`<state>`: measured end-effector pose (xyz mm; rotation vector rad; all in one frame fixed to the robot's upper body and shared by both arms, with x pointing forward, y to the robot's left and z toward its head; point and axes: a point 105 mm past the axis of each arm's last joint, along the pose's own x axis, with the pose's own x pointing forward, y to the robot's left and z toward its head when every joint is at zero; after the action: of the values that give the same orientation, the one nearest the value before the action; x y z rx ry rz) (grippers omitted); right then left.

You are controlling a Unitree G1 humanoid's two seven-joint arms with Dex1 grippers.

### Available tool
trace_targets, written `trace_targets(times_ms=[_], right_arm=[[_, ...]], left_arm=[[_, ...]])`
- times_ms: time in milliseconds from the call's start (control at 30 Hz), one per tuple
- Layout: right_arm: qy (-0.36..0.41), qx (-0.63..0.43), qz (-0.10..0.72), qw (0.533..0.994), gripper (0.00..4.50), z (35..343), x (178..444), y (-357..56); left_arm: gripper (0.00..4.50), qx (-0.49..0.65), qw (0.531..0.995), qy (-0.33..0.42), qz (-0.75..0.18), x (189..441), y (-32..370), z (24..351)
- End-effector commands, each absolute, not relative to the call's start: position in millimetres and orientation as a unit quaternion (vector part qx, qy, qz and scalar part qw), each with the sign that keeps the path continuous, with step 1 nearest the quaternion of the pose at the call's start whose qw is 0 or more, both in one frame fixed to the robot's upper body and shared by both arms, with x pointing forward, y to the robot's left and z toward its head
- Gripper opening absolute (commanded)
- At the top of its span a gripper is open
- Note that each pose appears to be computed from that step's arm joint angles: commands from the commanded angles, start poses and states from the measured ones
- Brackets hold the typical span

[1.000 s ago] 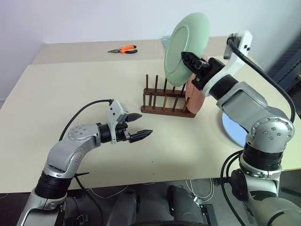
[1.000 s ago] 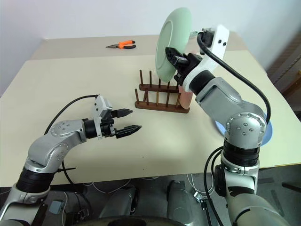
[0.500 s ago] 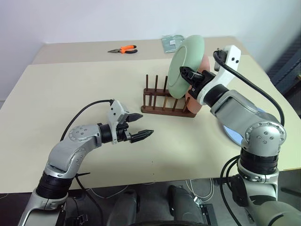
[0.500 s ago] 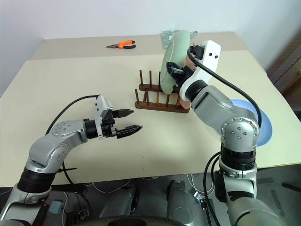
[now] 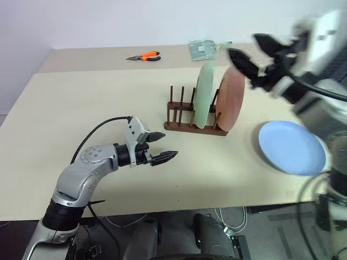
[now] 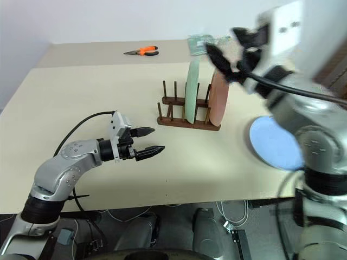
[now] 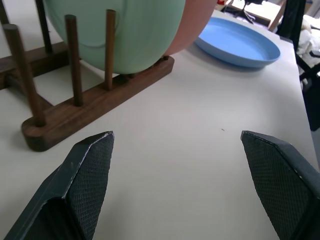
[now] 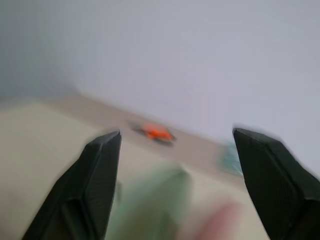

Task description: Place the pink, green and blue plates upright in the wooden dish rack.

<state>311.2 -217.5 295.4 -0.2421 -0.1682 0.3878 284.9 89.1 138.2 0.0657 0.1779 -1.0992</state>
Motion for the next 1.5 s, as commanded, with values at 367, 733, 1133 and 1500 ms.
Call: trace_targets(times_ms=[367, 733, 1133, 1500], right_arm=[[0.234, -0.201, 0.105, 0.945, 4.47, 110, 275, -286], [0.227, -0.213, 0.051, 0.949, 0.28, 108, 288, -299], [-0.229, -0.092, 0.035, 0.968, 0.05, 341, 320, -261], [-0.257, 0.26, 0.357, 0.859, 0.05, 402, 310, -91]], left_arm=[[4.19, 0.05, 0.817, 0.067, -0.57, 276, 74, 146], [4.19, 0.055, 0.819, 0.07, -0.567, 275, 77, 144], [4.19, 0.057, 0.827, 0.07, -0.555, 280, 83, 142], [4.19, 0.056, 0.834, 0.071, -0.544, 285, 85, 138]])
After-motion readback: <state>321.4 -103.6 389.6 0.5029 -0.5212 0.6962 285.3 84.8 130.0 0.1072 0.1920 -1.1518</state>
